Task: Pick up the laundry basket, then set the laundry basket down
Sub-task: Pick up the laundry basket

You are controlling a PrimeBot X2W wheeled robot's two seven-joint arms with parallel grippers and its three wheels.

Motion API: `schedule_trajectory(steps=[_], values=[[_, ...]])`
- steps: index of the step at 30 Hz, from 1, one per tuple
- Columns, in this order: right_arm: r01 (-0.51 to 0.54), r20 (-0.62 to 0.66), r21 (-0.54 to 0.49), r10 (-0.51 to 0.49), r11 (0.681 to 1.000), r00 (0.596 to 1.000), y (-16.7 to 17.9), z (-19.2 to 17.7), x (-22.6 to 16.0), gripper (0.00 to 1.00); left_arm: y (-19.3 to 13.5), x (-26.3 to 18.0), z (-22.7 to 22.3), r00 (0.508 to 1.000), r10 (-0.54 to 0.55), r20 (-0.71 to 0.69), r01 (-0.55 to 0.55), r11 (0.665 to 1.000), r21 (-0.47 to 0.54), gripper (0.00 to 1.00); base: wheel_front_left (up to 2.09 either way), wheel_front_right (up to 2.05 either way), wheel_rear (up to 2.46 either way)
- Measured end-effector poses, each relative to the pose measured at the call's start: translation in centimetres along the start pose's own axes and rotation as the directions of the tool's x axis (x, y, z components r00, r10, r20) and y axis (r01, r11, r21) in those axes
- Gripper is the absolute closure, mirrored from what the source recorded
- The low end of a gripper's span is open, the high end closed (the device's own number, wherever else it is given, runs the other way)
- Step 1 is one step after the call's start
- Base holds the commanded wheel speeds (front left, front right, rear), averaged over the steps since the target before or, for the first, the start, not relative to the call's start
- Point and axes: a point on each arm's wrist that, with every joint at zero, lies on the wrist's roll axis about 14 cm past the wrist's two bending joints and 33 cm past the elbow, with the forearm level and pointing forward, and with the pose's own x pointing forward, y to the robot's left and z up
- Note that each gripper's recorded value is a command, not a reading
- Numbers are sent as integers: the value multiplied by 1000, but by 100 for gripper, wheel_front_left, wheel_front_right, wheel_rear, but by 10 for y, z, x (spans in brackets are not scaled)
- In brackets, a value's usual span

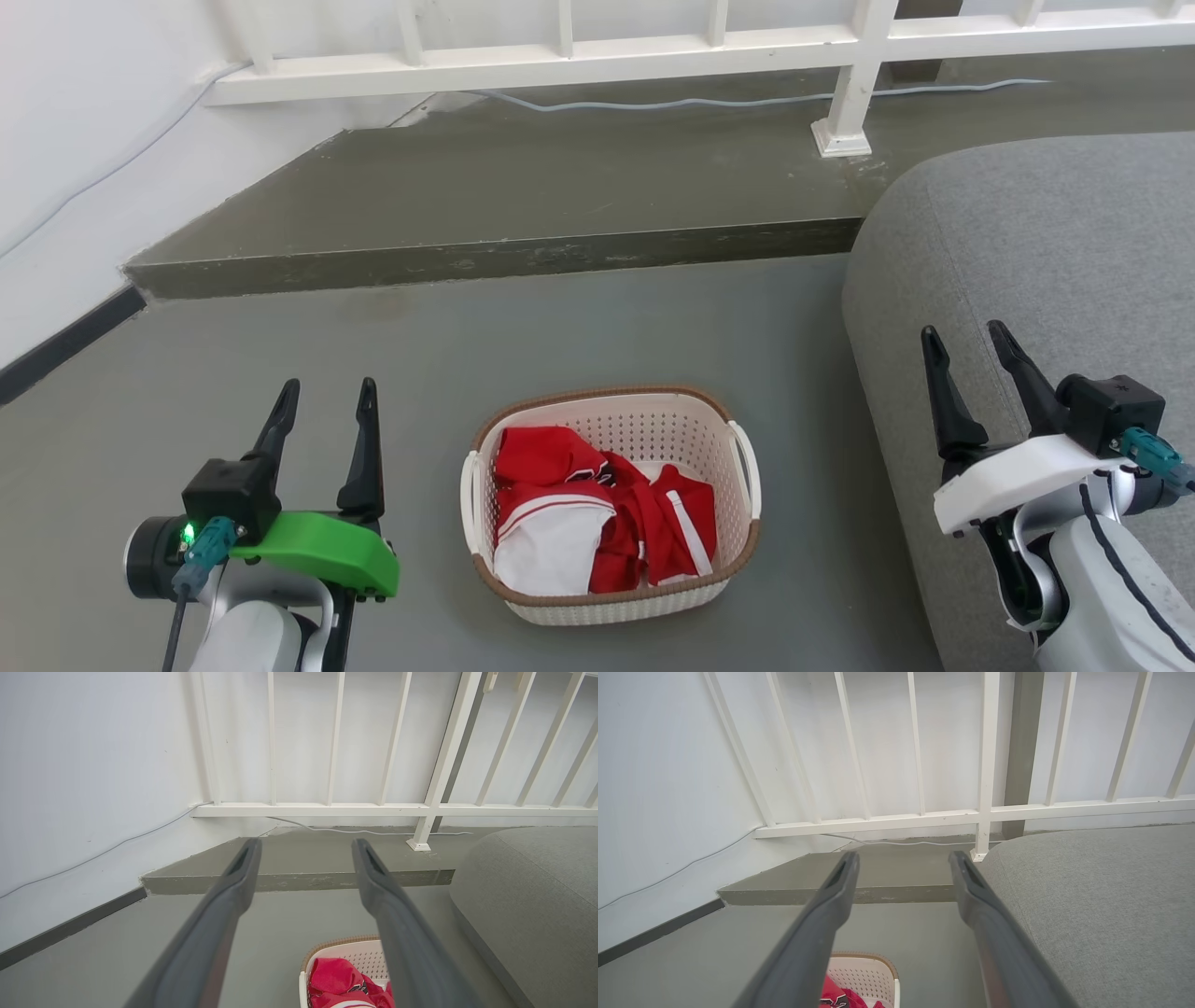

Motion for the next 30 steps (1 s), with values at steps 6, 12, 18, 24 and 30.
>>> schedule_trajectory(steps=[6,12,18,24,30], values=[[0,-2,-5,0,1000,1000,-1,-1,0,0,1,0,-3,1000,2,-12,-2,1000,0,0,0,0,0],[-6,-9,-9,6,1000,1000,0,-3,0,0,1,0,-5,1000,4,-18,-4,1000,0,0,0,0,0],[-6,-30,-10,5,1000,1000,-2,-10,3,0,3,2,-10,999,8,-33,-8,1000,-4,0,0,0,0],[-3,-66,-4,3,1000,998,-4,-24,5,0,6,5,-22,998,15,-64,-15,1000,-10,0,0,0,0],[-5,-97,1,5,1000,995,-6,-36,14,0,8,10,-37,994,21,-104,-23,1000,-20,0,0,0,0]])
